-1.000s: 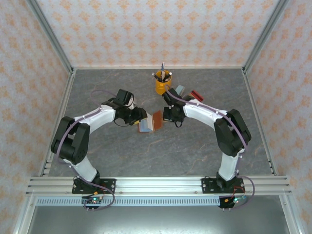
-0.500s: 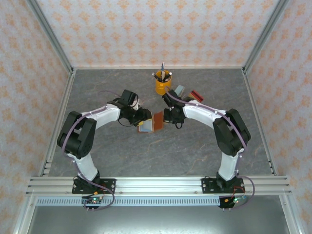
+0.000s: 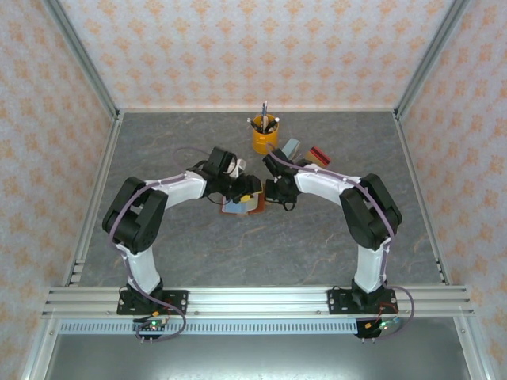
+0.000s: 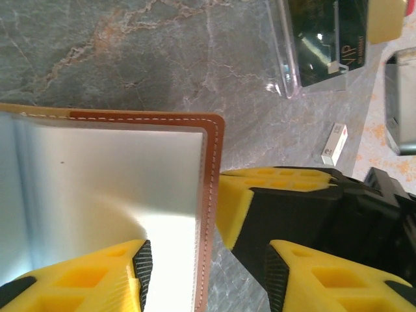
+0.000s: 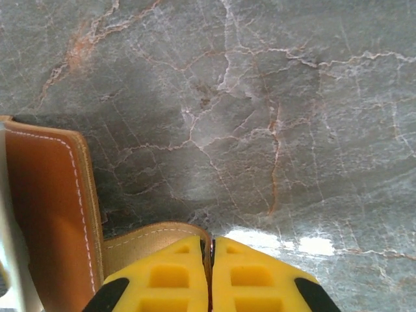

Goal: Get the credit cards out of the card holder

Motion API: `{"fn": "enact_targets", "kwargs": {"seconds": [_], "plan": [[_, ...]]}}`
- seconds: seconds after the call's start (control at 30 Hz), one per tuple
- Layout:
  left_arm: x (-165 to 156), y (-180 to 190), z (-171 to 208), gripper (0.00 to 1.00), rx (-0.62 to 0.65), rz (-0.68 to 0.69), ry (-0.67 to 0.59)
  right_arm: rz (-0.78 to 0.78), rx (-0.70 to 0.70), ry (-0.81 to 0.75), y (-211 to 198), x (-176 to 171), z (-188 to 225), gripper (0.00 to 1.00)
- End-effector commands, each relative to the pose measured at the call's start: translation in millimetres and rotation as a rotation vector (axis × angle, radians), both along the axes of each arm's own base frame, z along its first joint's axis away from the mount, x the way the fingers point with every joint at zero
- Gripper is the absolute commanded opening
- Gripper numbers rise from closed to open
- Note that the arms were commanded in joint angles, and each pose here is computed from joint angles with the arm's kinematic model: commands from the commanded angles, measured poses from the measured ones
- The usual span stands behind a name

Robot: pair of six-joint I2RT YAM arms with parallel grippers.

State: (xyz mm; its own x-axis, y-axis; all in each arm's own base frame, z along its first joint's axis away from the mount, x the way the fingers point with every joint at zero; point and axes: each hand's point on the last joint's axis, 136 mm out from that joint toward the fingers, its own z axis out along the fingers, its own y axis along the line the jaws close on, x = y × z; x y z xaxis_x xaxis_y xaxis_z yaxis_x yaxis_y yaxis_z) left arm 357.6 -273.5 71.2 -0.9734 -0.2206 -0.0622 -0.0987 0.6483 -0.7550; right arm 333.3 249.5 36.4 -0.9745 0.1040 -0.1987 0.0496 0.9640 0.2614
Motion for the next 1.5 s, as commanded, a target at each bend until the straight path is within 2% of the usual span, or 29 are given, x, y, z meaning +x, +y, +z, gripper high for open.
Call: {"fn": "enact_targets", "kwargs": {"seconds": [0.0, 0.23, 0.5, 0.73, 0.9, 1.03, 1.2, 1.23, 1.37, 1.47], "plan": [[11.0, -4.3, -0.8, 0.5, -0.001, 0.018, -0.015, -0.04, 0.019, 0.007, -5.5, 1.2, -2.4, 0.08], [12.5, 4.6, -22.6, 0.44, 0.063, 0.061, 0.017, -0.059, 0.063, -0.062, -8.2, 3.8, 25.0, 0.22], [4.8, 17.7, -50.9, 0.28, 0.154, 0.082, 0.082, -0.081, 0.094, -0.168, -14.3, 7.6, 70.7, 0.25], [0.8, 23.6, -59.9, 0.18, 0.195, 0.085, 0.104, -0.01, 0.198, -0.14, 11.4, 2.9, 82.0, 0.16], [-1.4, 25.9, -63.8, 0.08, 0.209, 0.085, 0.118, 0.04, 0.23, -0.061, 40.9, -2.2, 63.0, 0.05], [-1.2, 25.6, -60.7, 0.0, 0.205, 0.089, 0.119, 0.022, 0.204, -0.014, 48.4, -1.7, 39.9, 0.0], [2.6, 24.2, -41.8, 0.0, 0.199, 0.086, 0.092, -0.03, 0.184, 0.046, 45.5, -3.0, 11.4, 0.0], [5.6, 23.3, -24.5, 0.0, 0.186, 0.088, 0.058, -0.033, 0.182, 0.056, 45.6, -3.8, 7.0, 0.0], [7.7, 28.8, -1.8, 0.01, 0.21, 0.088, 0.023, -0.044, 0.136, 0.073, 38.8, -5.5, -7.5, 0.0], [7.0, 42.7, 11.4, 0.18, 0.263, 0.111, 0.018, -0.045, 0.096, 0.076, 30.5, -3.9, -16.3, 0.0]]}}
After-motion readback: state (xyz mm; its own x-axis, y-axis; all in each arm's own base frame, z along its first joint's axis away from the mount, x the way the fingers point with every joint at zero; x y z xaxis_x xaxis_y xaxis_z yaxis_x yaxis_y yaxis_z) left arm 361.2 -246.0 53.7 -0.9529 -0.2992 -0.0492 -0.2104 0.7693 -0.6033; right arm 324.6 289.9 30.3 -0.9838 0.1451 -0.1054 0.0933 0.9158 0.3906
